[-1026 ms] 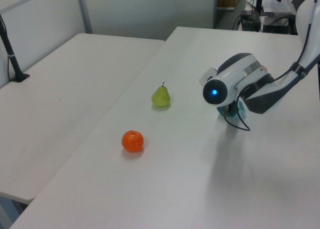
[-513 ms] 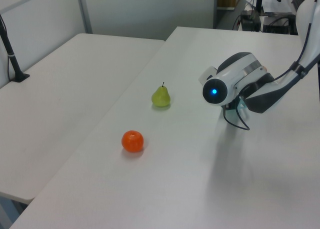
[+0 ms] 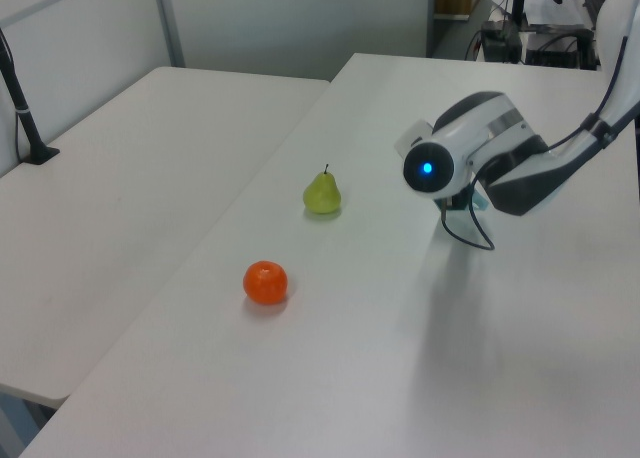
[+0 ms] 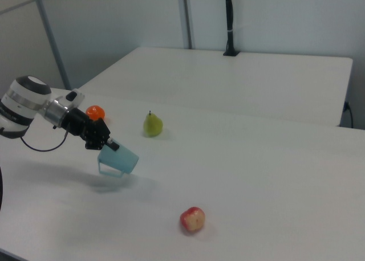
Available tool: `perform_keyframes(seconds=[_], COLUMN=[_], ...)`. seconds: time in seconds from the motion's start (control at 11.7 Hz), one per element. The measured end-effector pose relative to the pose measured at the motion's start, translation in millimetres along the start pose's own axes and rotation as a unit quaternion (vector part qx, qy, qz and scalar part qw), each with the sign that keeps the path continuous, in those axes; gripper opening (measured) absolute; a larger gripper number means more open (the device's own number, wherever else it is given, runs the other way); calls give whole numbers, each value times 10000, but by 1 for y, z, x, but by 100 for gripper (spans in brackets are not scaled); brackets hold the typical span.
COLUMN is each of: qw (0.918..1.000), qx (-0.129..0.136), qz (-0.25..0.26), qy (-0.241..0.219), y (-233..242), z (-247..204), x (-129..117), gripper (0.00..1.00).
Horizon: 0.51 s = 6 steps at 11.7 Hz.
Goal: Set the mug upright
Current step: 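Lift the mug by its rim and swing it upright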
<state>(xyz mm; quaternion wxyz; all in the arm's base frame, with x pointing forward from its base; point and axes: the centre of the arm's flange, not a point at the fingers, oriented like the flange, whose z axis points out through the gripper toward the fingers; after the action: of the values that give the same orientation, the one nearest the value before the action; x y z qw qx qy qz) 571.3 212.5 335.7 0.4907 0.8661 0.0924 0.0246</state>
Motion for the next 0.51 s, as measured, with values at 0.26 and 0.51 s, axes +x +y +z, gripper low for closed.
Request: perform_keyframes(seconds=[0.26, 0.51], qw=[9989, 9931], qx=[377, 1053], qz=[279, 519], qy=[77, -8], y=[50, 98], z=[-28, -52], x=[4, -1], gripper=[6, 6])
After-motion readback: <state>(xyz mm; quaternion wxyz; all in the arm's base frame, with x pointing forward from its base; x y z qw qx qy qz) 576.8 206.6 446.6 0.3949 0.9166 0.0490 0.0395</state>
